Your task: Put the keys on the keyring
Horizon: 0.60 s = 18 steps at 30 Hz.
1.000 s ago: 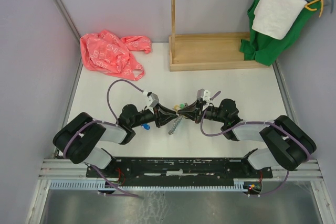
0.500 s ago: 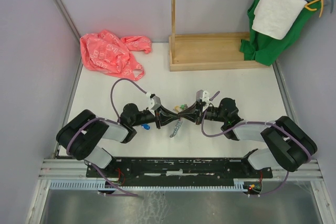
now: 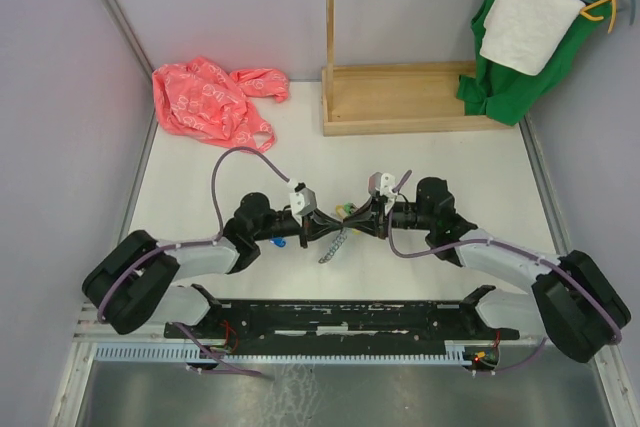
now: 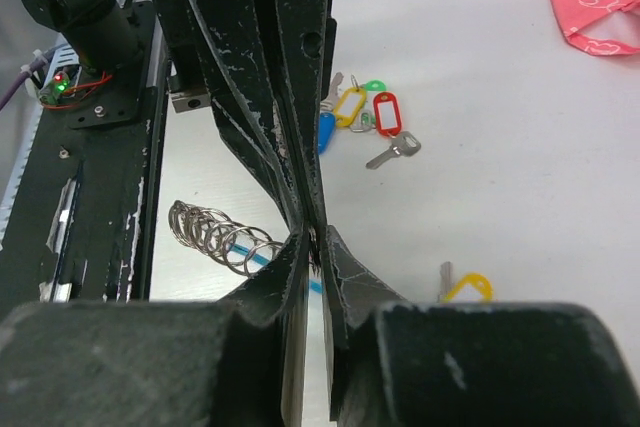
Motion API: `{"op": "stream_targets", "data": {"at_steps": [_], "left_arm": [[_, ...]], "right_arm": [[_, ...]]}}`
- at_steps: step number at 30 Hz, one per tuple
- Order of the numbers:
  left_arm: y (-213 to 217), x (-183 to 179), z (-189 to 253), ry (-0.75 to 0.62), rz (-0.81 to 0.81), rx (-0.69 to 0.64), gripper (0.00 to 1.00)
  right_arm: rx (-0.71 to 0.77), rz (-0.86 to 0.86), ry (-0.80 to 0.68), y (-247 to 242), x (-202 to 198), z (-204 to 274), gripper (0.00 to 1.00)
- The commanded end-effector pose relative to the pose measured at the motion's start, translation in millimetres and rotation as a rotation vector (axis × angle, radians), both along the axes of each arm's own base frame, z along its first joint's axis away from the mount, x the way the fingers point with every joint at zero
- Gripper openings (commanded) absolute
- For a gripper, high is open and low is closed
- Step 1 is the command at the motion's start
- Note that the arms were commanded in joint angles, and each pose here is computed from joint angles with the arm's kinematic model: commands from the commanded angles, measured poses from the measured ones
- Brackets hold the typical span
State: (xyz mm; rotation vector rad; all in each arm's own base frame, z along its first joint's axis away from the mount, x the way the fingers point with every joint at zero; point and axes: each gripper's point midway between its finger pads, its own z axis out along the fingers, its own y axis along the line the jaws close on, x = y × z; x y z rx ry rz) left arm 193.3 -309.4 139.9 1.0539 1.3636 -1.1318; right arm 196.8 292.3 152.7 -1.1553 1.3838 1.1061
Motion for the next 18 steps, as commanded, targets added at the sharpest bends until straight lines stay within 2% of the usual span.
{"op": "stream_targets", "data": {"at_steps": [1,5,9,14,18], "left_arm": [[0.2,13.0,3.5,-0.070,0.086,0.126,0.03],[-0.9,11.5,4.9,-0.044,0.139,0.185,0.03],[-1.8,16.0,6.9,-0.048,0.211,0.299,0.03],[-2.1,9.9,8.1,-0.046,0.239,0.412,0.03],[-1.3,7.0,17.0,-0.054,0.244,0.474,0.03]], "right_arm": [[-0.114,-0.030,-0.013,-13.5,-0.1,11.3,0.21],[-0.196,-0.073,-0.016,-28.8,-3.6,22.3,0.32],[-0.237,-0.084,-0.017,-37.0,-7.3,27.3,0.41],[-0.243,-0.031,-0.099,-34.3,-7.1,23.7,0.44],[-0.232,0.032,-0.221,-30.6,-7.3,25.2,0.46]]}}
